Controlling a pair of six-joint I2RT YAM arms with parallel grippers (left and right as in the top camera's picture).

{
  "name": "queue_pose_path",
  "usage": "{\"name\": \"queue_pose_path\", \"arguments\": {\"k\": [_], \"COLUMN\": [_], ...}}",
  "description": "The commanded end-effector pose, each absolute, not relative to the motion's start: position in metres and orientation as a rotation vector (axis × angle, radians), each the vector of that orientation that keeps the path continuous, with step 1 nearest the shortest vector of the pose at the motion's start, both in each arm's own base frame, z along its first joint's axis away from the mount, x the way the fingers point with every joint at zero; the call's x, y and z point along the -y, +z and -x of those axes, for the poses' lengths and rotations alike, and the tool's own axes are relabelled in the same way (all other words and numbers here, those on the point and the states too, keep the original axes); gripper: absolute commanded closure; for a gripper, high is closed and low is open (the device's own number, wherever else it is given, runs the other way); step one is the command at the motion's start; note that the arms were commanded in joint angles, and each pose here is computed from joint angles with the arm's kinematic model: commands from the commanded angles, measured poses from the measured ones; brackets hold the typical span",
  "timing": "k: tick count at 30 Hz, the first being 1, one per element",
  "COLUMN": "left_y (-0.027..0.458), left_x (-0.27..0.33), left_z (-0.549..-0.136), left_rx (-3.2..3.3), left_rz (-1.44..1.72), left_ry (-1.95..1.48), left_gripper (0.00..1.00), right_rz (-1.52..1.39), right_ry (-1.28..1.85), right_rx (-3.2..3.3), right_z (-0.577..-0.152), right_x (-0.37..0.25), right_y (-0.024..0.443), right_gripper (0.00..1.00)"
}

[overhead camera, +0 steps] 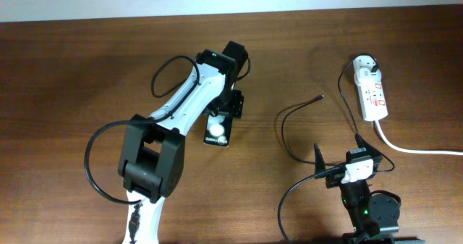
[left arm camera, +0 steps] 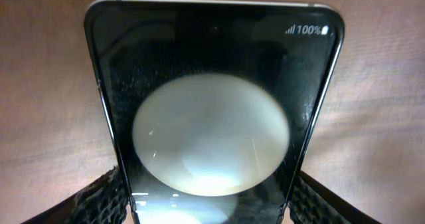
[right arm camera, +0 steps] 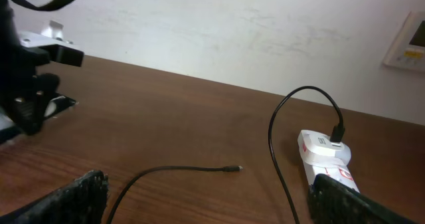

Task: Plug charger to phone and switch on socket
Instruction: 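Lift the phone with the left gripper and tilt it upright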

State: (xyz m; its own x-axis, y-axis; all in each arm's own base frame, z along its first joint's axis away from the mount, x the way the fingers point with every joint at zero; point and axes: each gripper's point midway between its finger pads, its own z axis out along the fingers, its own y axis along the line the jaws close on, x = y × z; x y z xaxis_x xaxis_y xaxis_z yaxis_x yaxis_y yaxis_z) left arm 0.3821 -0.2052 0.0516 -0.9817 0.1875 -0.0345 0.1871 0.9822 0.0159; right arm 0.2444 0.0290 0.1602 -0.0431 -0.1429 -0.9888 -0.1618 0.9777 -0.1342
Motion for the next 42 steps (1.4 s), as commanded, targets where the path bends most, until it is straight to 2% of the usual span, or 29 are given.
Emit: {"name": "queue_pose_path", "arguments": {"k": [1,5,12,17,22,25,28,30,32,35,38,42], "left_y": [0.08,0.134,0.227,0.313,0.36,0.344,0.295,0.254,0.207,0.174,0.159,0.164], "left_x": [0.21,0.208,0.162,0.152,0.14,0.135,0.129,0.143,0.172,0.18,0.177,0.187], "left_z": [-0.382,-0.392,-0.39,-0.356,-0.328,-0.314,-0.295,-0.291,-0.29,-0.283,-0.274,-0.275], "left_rx": [-3.1,-3.047,-2.958,-2.743,-2.602,-2.665,-2.847,-2.951,-3.004,-3.061,-3.129,-3.13], "left_rz": [-0.316,-0.312,-0.217,-0.248,-0.3,-0.306,-0.275,-0.291,-0.313,-0.242,-0.127,0.001], "left_ry": [-0.024,-0.054,-0.119,-0.245,-0.264,-0.247,-0.215,-0.304,-0.535,-0.623,-0.615,-0.71], "left_gripper": [0.41,0.4,0.41,0.41,0.4,0.41,0.42,0.43,0.43,0.42,0.43,0.42], "right_rz": [0.246,0.246,0.246,0.246,0.246,0.246,0.246,0.246,0.246,0.246,0.246,0.246], "right_ry": [0.014,0.014,0.014,0.014,0.014,0.014,0.014,0.014,0.014,0.014,0.014,0.014], "right_rx": [-1.621,-1.621,-1.621,-1.621,-1.621,-1.621,-1.621,-1.621,-1.621,-1.621,-1.621,-1.621], "right_z": [-0.244,-0.244,-0.244,-0.244,-0.244,-0.244,-0.244,-0.244,-0.244,-0.244,-0.244,-0.244], "right_x": [-0.03,-0.03,-0.03,-0.03,-0.03,-0.03,-0.03,-0.03,-0.03,-0.03,-0.03,-0.03], "right_y": [0.158,0.158,0.158,0.158,0.158,0.158,0.158,0.158,0.158,0.158,0.158,0.158], "right_gripper": [0.01,0.01,0.01,0.01,0.02,0.01,0.01,0.01,0.01,0.01,0.01,0.01]}}
